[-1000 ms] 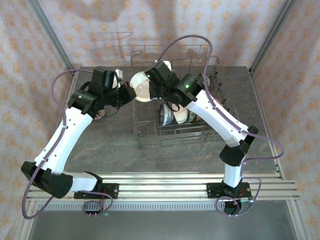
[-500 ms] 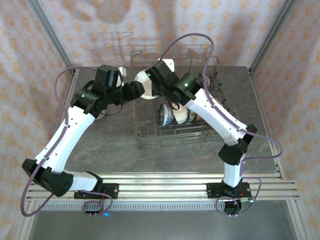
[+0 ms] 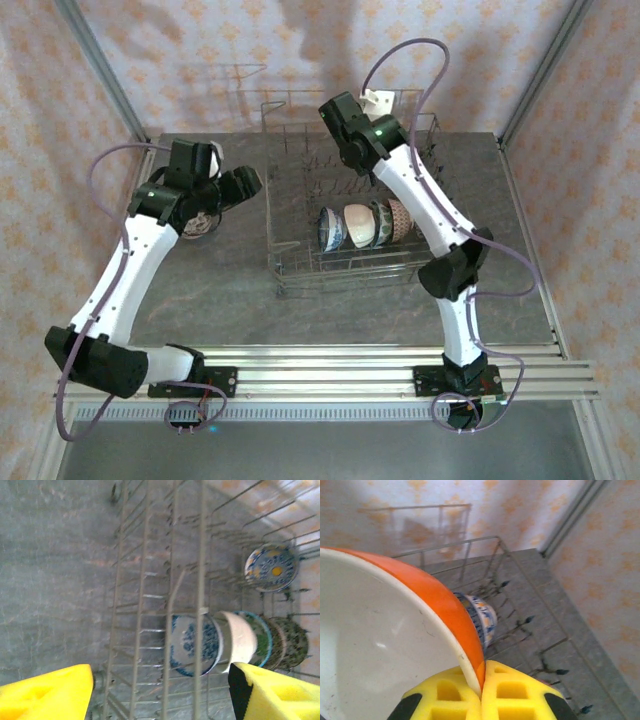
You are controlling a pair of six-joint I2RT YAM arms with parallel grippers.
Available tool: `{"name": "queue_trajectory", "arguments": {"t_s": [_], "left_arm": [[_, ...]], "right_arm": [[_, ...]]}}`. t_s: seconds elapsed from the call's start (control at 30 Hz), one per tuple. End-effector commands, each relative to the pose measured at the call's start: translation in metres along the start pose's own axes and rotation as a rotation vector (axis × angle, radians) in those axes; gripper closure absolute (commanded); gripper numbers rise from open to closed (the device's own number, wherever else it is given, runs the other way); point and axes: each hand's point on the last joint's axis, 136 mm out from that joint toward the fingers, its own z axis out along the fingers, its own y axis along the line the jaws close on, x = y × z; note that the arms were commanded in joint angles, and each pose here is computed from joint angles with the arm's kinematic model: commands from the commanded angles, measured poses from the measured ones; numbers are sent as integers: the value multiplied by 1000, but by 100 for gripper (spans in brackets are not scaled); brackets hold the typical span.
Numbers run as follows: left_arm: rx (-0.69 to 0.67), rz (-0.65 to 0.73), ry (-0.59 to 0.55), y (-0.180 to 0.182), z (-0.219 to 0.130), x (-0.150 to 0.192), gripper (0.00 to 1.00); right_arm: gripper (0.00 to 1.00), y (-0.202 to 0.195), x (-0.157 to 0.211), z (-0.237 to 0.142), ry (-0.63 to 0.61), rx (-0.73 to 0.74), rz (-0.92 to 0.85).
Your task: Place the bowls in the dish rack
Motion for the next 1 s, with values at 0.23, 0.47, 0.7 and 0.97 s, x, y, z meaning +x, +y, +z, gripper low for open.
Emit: {"name": "queue_trajectory", "arguments": {"t_s": [0.23,0.47,0.7,0.97], "left_arm": [[71,24,156,5,41,32,27],[99,7,207,5,52,44,27],[129,32,257,-10,61,59,28],[141,32,282,-21,53,80,37]], "right_arm": [[100,-15,-1,31,-76,242,-102],[100,-20,5,57,-62,312,-79],[100,-21,13,72,-44,347,-98],[100,-25,9,72,-62,377,-133]]}}
